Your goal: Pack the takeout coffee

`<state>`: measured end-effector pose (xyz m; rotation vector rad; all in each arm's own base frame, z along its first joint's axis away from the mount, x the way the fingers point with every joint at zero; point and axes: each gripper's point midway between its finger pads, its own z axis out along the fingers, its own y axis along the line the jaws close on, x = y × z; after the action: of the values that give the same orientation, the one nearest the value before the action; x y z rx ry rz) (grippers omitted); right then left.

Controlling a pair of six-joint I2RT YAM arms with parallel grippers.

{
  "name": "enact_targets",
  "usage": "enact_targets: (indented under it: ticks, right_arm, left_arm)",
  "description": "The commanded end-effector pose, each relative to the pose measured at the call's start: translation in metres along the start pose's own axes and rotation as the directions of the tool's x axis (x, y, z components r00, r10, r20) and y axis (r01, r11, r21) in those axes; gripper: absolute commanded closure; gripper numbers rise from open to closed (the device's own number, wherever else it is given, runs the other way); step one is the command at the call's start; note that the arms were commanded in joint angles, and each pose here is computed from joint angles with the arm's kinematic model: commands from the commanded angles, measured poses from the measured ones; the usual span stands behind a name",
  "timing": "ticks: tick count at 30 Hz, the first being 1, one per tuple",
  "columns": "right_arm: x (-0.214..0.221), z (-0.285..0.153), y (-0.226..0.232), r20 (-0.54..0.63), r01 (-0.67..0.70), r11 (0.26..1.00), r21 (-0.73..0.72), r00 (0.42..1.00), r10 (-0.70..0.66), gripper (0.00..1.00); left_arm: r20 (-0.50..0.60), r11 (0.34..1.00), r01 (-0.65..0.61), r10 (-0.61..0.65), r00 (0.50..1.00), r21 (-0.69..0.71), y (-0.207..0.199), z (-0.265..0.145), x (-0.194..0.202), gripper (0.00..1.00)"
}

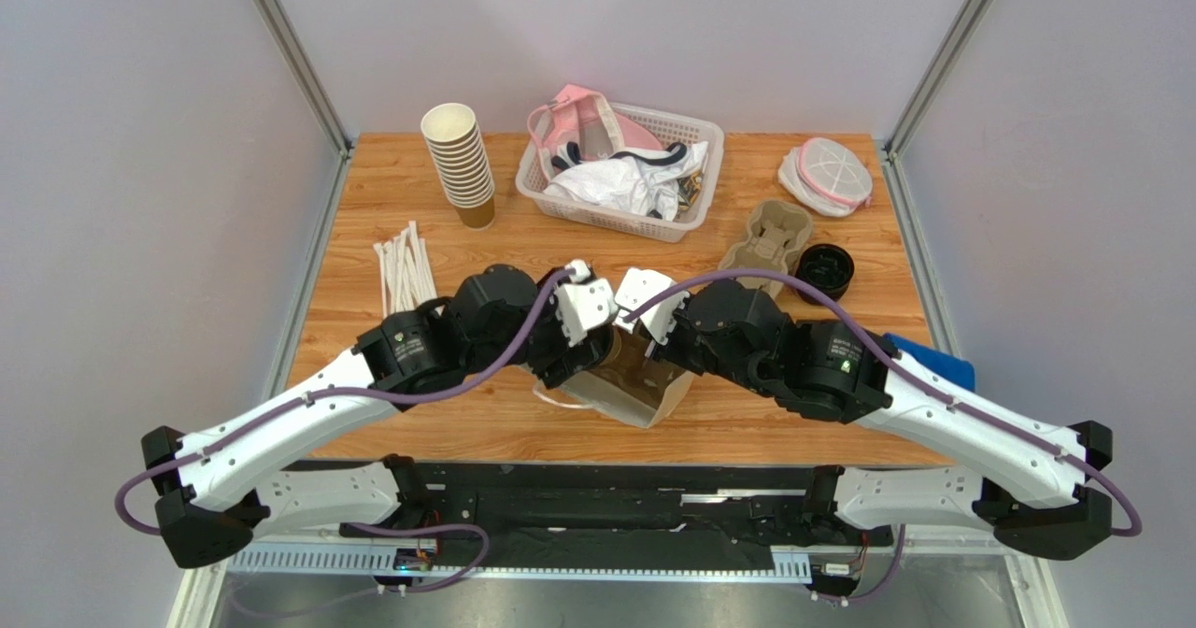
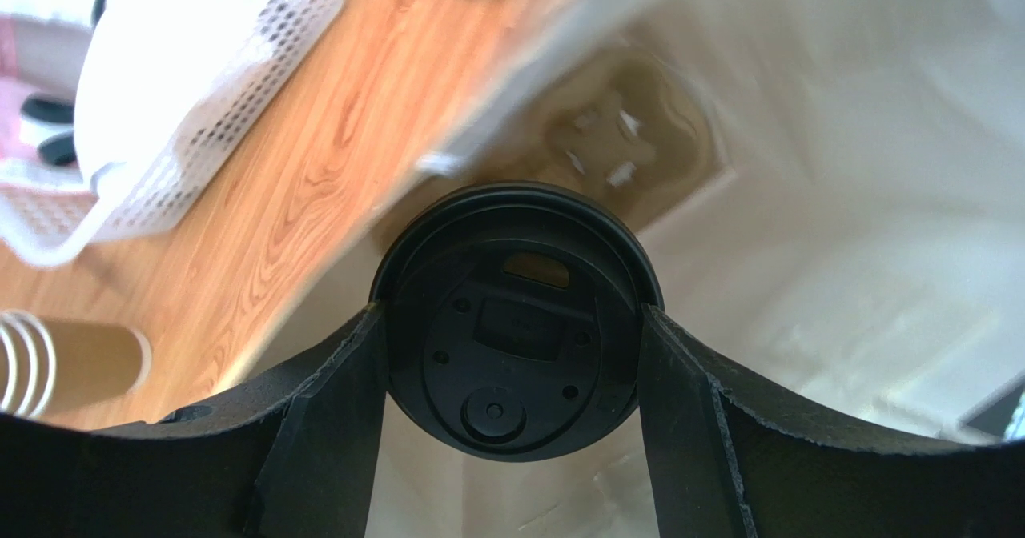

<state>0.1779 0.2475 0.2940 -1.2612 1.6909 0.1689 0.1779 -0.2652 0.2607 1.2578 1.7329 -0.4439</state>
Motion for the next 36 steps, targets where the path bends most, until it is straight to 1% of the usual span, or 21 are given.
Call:
enact_targets:
  ticks: [1, 2, 3, 8, 9, 10, 12, 13, 16, 17, 18, 19, 20, 24, 28, 36]
  right_arm:
    - [-0.03, -0.009, -0.011, 0.095, -0.1, 0.995, 0.023, 0.991, 0.098, 1.0]
    - [-0.033, -0.009, -0.012, 0.105, -0.105, 0.994, 0.028, 0.989, 0.101, 1.0]
    - [-0.034, -0.01, -0.015, 0.113, -0.103, 0.994, 0.039, 0.989, 0.098, 1.0]
    - [-0.039, -0.012, -0.02, 0.132, -0.081, 0.995, 0.057, 0.989, 0.073, 1.0]
    - [-0.04, -0.013, -0.014, 0.137, -0.073, 0.997, 0.023, 0.988, 0.069, 1.0]
    - [-0.039, -0.016, -0.011, 0.139, -0.068, 0.998, 0.0, 0.988, 0.068, 1.0]
    - [-0.038, -0.017, -0.002, 0.148, -0.059, 0.997, -0.05, 0.987, 0.066, 1.0]
    - [-0.037, -0.019, 0.0, 0.15, -0.055, 0.997, -0.062, 0.987, 0.064, 1.0]
    - [-0.035, -0.02, 0.009, 0.159, -0.044, 0.993, -0.106, 0.985, 0.06, 1.0]
    - [-0.036, -0.023, 0.011, 0.167, -0.048, 0.992, -0.117, 0.984, 0.067, 1.0]
    - [-0.037, -0.024, 0.016, 0.175, -0.041, 0.988, -0.147, 0.982, 0.067, 1.0]
    - [-0.037, -0.024, 0.018, 0.176, -0.04, 0.987, -0.156, 0.982, 0.068, 1.0]
    - [-0.037, -0.025, 0.019, 0.182, -0.039, 0.985, -0.166, 0.981, 0.069, 1.0]
    - [-0.038, -0.027, 0.021, 0.201, -0.027, 0.985, -0.173, 0.978, 0.062, 1.0]
    - [-0.039, -0.028, 0.019, 0.211, -0.009, 0.986, -0.165, 0.976, 0.044, 1.0]
    - [-0.039, -0.031, 0.026, 0.222, 0.023, 0.981, -0.192, 0.975, 0.02, 1.0]
  left_arm:
    - [0.099, 0.974, -0.225, 0.224, 0.969, -0.005, -0.009, -0.003, -0.006, 0.86]
    - [0.108, 0.966, -0.257, 0.256, 0.961, -0.004, -0.013, -0.004, -0.002, 0.86]
    - [0.111, 0.947, -0.32, 0.319, 0.941, -0.003, -0.015, -0.003, 0.0, 0.86]
    - [0.069, 0.903, -0.429, 0.427, 0.901, 0.005, -0.018, 0.005, 0.017, 0.86]
    - [0.056, 0.897, -0.443, 0.443, 0.895, -0.006, -0.015, 0.005, 0.019, 0.86]
    - [0.046, 0.877, -0.481, 0.481, 0.875, -0.009, -0.014, 0.007, 0.021, 0.86]
    - [0.037, 0.854, -0.519, 0.52, 0.853, -0.035, -0.009, 0.009, 0.021, 0.86]
    - [0.041, 0.83, -0.556, 0.558, 0.829, -0.05, -0.006, 0.01, 0.018, 0.86]
    - [0.048, 0.8, -0.597, 0.6, 0.799, -0.061, -0.005, 0.012, 0.014, 0.86]
    - [0.051, 0.774, -0.63, 0.633, 0.773, -0.065, -0.004, 0.013, 0.012, 0.86]
    - [0.054, 0.762, -0.643, 0.647, 0.761, -0.069, -0.004, 0.014, 0.011, 0.86]
    - [0.058, 0.751, -0.656, 0.66, 0.749, -0.077, -0.003, 0.015, 0.01, 0.86]
    - [0.058, 0.725, -0.684, 0.688, 0.723, -0.081, -0.003, 0.015, 0.008, 0.86]
    - [0.058, 0.679, -0.733, 0.734, 0.677, -0.038, -0.008, 0.02, 0.015, 0.87]
    - [0.049, 0.649, -0.76, 0.76, 0.648, -0.004, -0.012, 0.022, 0.029, 0.87]
    - [0.028, 0.664, -0.739, 0.741, 0.67, 0.109, -0.023, 0.029, 0.047, 0.91]
